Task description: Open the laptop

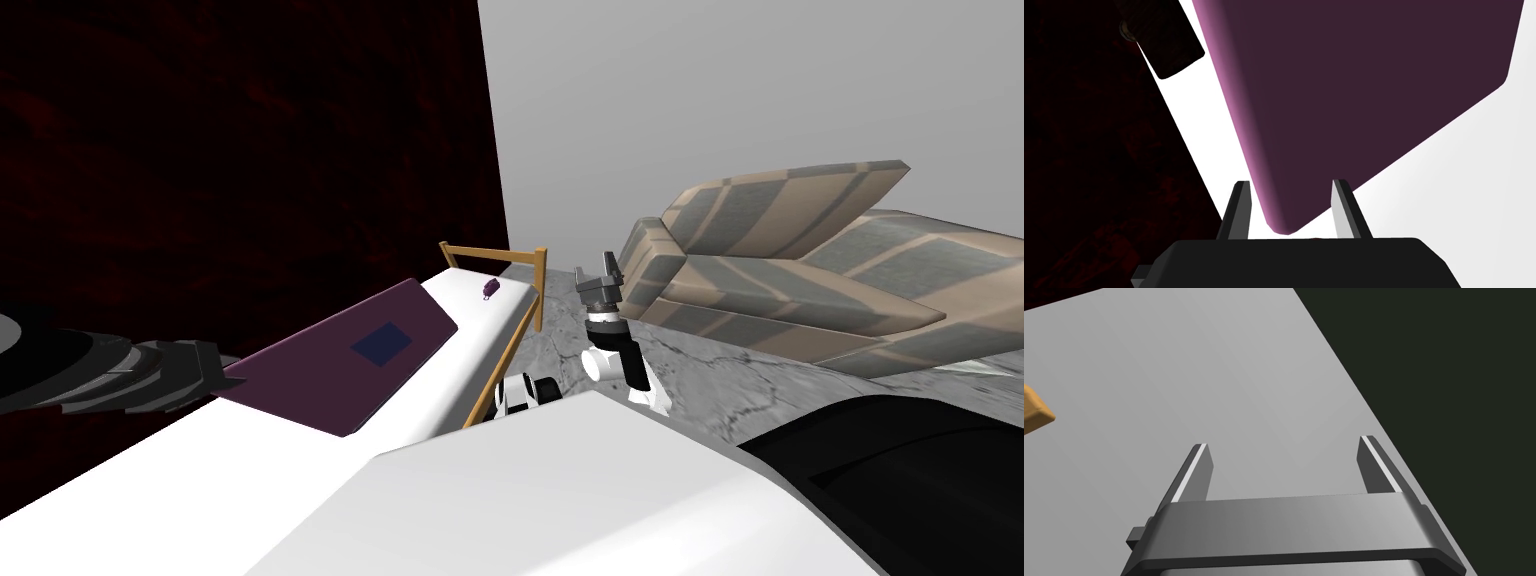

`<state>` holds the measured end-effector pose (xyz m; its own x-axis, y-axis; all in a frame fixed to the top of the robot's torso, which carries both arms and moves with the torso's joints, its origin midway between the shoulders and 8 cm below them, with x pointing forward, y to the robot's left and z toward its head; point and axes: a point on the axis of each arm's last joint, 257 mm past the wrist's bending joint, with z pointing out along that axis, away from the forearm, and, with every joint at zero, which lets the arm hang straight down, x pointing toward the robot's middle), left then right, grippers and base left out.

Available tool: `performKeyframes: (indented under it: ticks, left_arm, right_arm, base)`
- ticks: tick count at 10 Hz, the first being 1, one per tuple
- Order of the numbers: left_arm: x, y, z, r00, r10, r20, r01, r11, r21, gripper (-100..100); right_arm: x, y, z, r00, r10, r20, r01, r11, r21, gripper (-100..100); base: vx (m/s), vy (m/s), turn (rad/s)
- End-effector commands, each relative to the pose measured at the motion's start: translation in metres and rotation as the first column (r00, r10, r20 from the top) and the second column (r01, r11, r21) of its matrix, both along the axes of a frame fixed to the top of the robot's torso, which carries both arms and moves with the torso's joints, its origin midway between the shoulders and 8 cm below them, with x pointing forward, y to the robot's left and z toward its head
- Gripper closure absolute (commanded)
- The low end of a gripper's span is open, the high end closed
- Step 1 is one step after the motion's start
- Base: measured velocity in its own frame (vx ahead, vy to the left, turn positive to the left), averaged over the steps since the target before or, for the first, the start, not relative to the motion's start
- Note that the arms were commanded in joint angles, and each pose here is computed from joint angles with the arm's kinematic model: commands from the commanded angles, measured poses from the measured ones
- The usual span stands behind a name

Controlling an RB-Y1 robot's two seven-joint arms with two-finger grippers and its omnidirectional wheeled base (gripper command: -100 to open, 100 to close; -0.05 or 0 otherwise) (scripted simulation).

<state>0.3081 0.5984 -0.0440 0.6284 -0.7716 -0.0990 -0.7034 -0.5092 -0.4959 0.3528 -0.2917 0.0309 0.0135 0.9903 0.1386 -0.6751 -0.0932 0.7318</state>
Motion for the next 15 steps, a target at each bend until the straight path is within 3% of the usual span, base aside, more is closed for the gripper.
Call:
performKeyframes:
  ticks: [1,10,11,12,14,15]
  left_arm:
    - [-0.011,-0.011,-0.015,0.9985,-0.004,-0.054,0.001,0.9985,-0.055,100]
    - [-0.011,-0.011,-0.015,0.9985,-0.004,-0.054,0.001,0.9985,-0.055,100]
    - [0.005,-0.003,-0.008,0.9993,-0.027,-0.027,0.027,0.9991,-0.033,100]
    - [0.011,-0.004,-0.009,0.9988,-0.038,-0.031,0.037,0.9983,-0.046,100]
    - [0.011,0.001,-0.011,0.9995,-0.013,-0.028,0.010,0.9971,-0.075,100]
    - [0.024,0.004,-0.010,0.9986,-0.052,-0.014,0.051,0.9967,-0.064,100]
  right_arm:
    - [0.000,0.000,0.000,1.000,0.000,0.000,0.000,1.000,0.000,0]
    - [0.000,0.000,0.000,1.000,0.000,0.000,0.000,1.000,0.000,0]
    - [0.000,0.000,0.000,1.000,0.000,0.000,0.000,1.000,0.000,0]
    - [0.000,0.000,0.000,1.000,0.000,0.000,0.000,1.000,0.000,0]
    - [0.000,0.000,0.000,1.000,0.000,0.000,0.000,1.000,0.000,0]
    - [0.000,0.000,0.000,1.000,0.000,0.000,0.000,1.000,0.000,0]
  base:
    - [-0.002,0.006,-0.028]
    - [0.000,0.002,-0.003]
    - [0.010,-0.037,0.106]
    - [0.013,-0.042,0.111]
    - [0.000,-0.001,-0.004]
    - [0.011,-0.033,0.114]
